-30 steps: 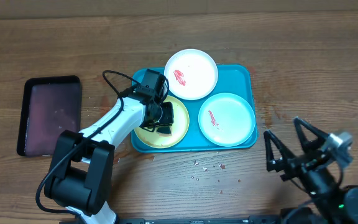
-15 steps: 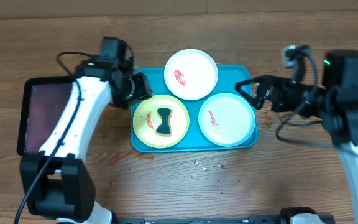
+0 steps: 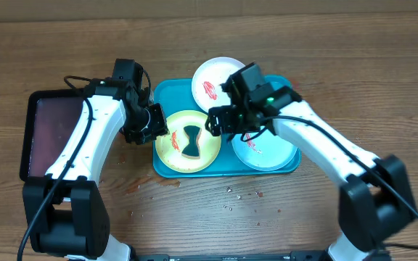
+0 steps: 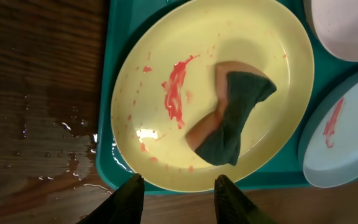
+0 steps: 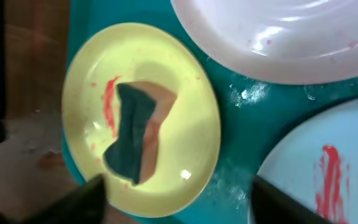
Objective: Clean dirty plates on tray and stack at the side
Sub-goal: 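Grip the yellow plate rim with the right gripper to steady it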
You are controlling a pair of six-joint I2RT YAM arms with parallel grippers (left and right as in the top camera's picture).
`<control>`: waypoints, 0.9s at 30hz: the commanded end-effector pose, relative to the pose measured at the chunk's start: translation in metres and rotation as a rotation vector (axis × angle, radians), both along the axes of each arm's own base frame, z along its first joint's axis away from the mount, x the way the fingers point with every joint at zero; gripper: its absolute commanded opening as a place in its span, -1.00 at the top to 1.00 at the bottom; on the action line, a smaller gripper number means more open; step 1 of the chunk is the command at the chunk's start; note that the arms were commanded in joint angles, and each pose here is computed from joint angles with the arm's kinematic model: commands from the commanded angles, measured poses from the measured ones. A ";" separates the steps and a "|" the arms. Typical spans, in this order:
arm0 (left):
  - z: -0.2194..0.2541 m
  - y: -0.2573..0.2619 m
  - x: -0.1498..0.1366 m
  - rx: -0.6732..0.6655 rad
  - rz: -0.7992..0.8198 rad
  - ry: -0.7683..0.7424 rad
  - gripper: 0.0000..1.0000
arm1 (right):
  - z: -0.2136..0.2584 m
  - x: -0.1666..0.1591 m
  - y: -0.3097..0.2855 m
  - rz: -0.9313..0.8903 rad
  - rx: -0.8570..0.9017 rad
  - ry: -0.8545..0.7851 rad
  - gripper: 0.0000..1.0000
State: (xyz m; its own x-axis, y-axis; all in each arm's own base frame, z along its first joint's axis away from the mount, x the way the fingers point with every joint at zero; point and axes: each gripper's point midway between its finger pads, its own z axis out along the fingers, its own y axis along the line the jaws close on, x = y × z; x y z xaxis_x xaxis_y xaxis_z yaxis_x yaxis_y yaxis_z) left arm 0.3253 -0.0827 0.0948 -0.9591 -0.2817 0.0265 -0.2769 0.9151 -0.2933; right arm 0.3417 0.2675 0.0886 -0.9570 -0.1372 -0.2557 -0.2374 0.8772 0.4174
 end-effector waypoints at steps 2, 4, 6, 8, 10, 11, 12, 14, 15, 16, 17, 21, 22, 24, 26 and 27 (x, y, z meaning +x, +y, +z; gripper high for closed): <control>-0.002 -0.002 -0.001 0.005 -0.037 -0.006 0.24 | -0.037 0.005 -0.010 -0.056 -0.115 0.018 -0.03; -0.002 -0.002 0.001 0.005 -0.036 -0.013 0.26 | -0.044 0.007 -0.009 -0.056 -0.120 0.024 -0.01; -0.002 -0.002 0.003 0.003 -0.036 -0.022 0.27 | -0.046 0.009 -0.008 -0.056 -0.115 0.017 0.04; -0.001 -0.004 0.005 -0.005 -0.037 -0.031 0.27 | -0.046 0.010 -0.007 -0.056 -0.113 0.014 0.04; -0.001 -0.004 0.005 -0.005 -0.037 -0.032 0.25 | -0.046 0.011 -0.007 -0.057 -0.111 0.011 0.04; -0.001 -0.004 0.005 -0.005 -0.037 -0.032 0.23 | -0.048 0.011 -0.007 -0.057 -0.112 0.013 0.06; -0.001 -0.004 0.006 -0.005 -0.037 -0.034 0.22 | -0.050 0.011 -0.006 -0.056 -0.114 0.015 0.07; -0.001 -0.004 0.007 -0.006 -0.037 -0.042 0.22 | -0.067 0.007 -0.006 -0.053 -0.134 0.049 0.14; -0.001 -0.004 0.008 -0.006 -0.037 -0.043 0.22 | -0.074 0.006 -0.006 -0.050 -0.138 0.064 0.19; -0.001 -0.004 0.008 -0.006 -0.037 -0.043 0.22 | -0.080 0.005 -0.006 -0.049 -0.143 0.077 0.23; -0.001 -0.004 0.007 -0.006 -0.037 -0.042 0.21 | -0.085 0.004 -0.007 -0.063 -0.149 0.091 0.24; -0.001 -0.005 0.008 -0.007 -0.037 -0.046 0.20 | -0.091 0.001 -0.006 -0.073 -0.153 0.111 0.37; -0.001 -0.006 0.009 -0.008 -0.042 -0.051 0.18 | -0.091 0.001 -0.006 -0.079 -0.154 0.113 0.41; -0.001 -0.015 0.011 -0.023 -0.063 -0.070 0.17 | -0.091 0.001 -0.006 -0.078 -0.153 0.115 0.49; -0.001 -0.029 0.012 -0.062 -0.089 -0.085 0.18 | -0.091 -0.001 -0.005 -0.077 -0.147 0.124 0.60; -0.002 -0.035 0.012 -0.071 -0.101 -0.094 0.22 | -0.091 -0.001 -0.005 -0.079 -0.145 0.127 0.62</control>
